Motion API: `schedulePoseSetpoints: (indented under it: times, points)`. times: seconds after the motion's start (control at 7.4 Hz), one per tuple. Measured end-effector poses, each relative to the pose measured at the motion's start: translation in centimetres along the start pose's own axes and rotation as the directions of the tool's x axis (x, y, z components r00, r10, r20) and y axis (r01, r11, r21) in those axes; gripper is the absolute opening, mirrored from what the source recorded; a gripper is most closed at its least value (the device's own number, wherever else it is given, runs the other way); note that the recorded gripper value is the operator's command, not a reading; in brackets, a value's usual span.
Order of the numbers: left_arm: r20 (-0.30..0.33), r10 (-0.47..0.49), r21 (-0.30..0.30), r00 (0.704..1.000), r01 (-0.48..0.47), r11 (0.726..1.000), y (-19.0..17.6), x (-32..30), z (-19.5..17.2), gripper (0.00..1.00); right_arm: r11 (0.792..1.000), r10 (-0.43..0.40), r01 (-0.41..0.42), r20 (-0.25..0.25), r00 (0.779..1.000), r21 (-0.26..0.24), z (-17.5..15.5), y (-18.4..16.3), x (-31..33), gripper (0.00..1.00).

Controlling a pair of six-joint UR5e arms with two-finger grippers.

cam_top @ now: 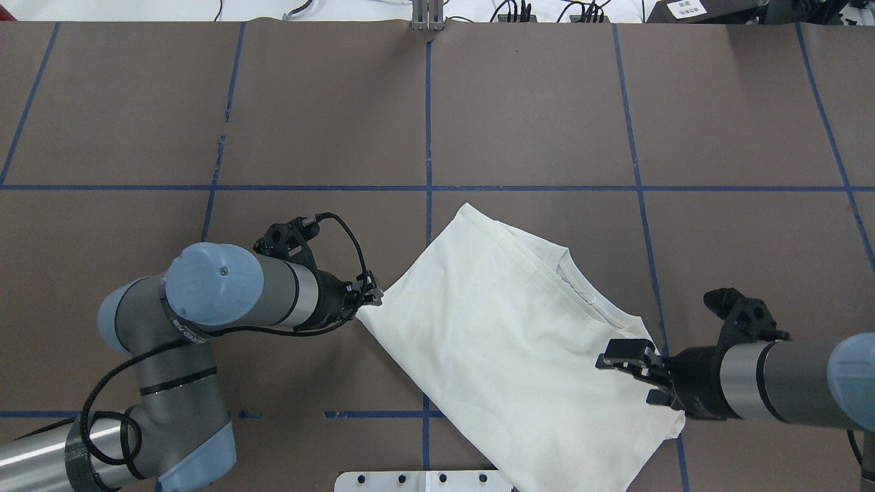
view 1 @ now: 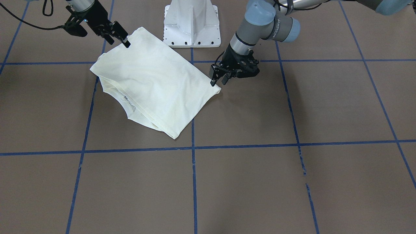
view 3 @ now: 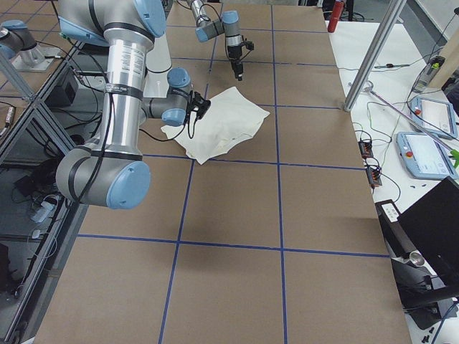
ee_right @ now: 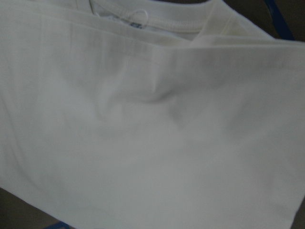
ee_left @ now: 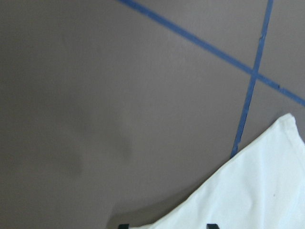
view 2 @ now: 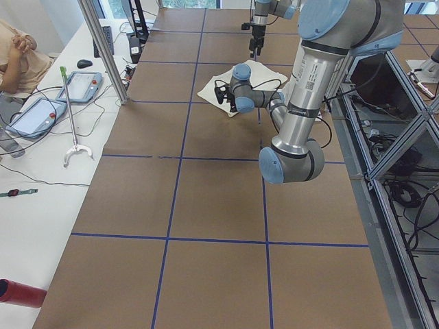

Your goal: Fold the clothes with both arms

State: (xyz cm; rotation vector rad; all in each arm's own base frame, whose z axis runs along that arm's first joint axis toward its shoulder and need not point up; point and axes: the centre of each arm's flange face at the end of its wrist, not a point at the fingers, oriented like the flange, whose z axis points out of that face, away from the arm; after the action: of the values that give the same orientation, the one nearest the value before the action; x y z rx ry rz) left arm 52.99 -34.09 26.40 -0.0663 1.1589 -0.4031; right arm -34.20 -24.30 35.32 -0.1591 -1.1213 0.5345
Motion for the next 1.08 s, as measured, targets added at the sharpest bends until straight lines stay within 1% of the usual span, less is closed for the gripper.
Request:
schedulePoseSetpoints:
  times: [0.14, 0.27, 0.41, 0.54, 0.81, 1.08]
  points:
    - [0.011, 0.002, -0.005, 1.000, -0.002, 1.000, 0.7, -0.3, 0.8, 0.44, 0.999, -0.004, 0.004, 0.005, 1.000, 0.032, 0.5, -1.5, -0.3, 1.00]
    - [0.019, 0.004, -0.002, 1.000, -0.004, 1.000, 0.9, -0.5, 1.3, 0.42, 0.999, -0.006, 0.005, 0.009, 1.000, 0.045, 0.9, -2.2, -0.6, 1.00]
    - [0.030, 0.004, 0.009, 1.000, -0.005, 1.000, 0.7, -0.8, 2.0, 0.20, 0.999, -0.005, 0.005, 0.005, 1.000, 0.053, 1.2, -2.6, -0.6, 1.00]
    - [0.044, 0.004, 0.027, 0.999, -0.005, 1.000, 0.2, -1.2, 2.8, 0.00, 0.998, -0.004, 0.004, 0.003, 1.000, 0.056, 1.5, -2.8, -0.6, 1.00]
    - [0.049, 0.038, 0.053, 0.998, -0.041, 0.998, -1.3, -1.2, 2.7, 0.00, 0.998, -0.003, 0.003, 0.001, 1.000, 0.059, 1.6, -2.9, -0.5, 1.00]
    - [0.052, 0.078, 0.067, 0.996, -0.081, 0.994, -2.7, -1.1, 2.2, 0.00, 0.998, -0.004, 0.004, 0.001, 1.000, 0.059, 1.7, -2.8, -0.6, 1.00]
